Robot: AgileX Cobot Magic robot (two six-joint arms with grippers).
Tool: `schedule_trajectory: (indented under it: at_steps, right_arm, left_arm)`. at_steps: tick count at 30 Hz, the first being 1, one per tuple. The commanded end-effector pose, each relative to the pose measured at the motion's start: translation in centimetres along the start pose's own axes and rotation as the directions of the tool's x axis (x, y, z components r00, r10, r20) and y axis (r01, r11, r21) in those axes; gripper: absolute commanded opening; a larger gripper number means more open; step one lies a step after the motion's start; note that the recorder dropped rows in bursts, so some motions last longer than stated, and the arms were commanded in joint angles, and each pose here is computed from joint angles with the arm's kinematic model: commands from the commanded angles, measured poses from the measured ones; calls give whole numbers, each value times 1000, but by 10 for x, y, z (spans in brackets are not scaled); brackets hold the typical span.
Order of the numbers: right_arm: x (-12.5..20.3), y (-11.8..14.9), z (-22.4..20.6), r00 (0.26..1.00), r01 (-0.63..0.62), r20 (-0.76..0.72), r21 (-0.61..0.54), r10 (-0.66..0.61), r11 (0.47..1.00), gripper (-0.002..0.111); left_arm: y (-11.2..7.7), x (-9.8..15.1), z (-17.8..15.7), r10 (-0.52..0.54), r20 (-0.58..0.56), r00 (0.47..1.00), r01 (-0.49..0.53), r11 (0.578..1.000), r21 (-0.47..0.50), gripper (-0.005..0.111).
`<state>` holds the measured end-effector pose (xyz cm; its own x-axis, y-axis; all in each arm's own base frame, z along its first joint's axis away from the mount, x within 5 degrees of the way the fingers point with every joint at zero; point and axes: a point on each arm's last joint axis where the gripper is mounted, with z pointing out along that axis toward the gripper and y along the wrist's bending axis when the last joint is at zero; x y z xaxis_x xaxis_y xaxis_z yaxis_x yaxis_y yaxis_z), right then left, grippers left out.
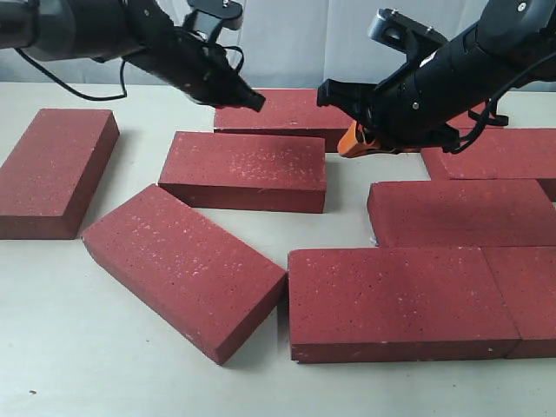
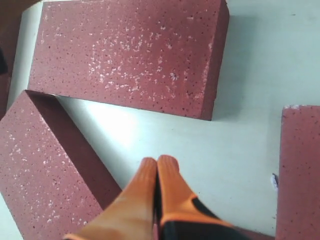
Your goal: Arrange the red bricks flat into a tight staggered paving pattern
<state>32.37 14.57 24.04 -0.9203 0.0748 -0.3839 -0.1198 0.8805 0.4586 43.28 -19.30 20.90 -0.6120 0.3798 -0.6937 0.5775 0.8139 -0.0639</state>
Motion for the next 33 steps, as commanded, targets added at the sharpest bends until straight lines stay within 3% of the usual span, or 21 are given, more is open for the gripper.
schedule_trajectory:
  at_steps: [1, 5, 10, 21, 33]
  right_arm:
    - [-1, 1, -1, 1000, 7, 4, -2, -6, 1000, -1]
    - [-1, 1, -1, 997, 81, -5, -7, -81, 997, -1]
    - [0, 2, -1, 994, 111, -6, -15, -111, 994, -1]
    - [19, 10, 48, 970, 206, -124, -22, -207, 978, -1]
    - [19, -6, 92, 973, 219, -89, 54, -214, 974, -1]
  left_arm:
    - [33, 10, -28, -143, -148, 979, 135, 989, -64, 0]
    - [53, 27, -36, -204, -272, 940, 177, 977, -119, 0]
    - [66, 41, -35, -280, -307, 910, 238, 957, -166, 0]
    - [70, 65, -5, -300, -393, 869, 255, 953, -163, 0]
    - [66, 75, 13, -362, -406, 839, 337, 932, -134, 0]
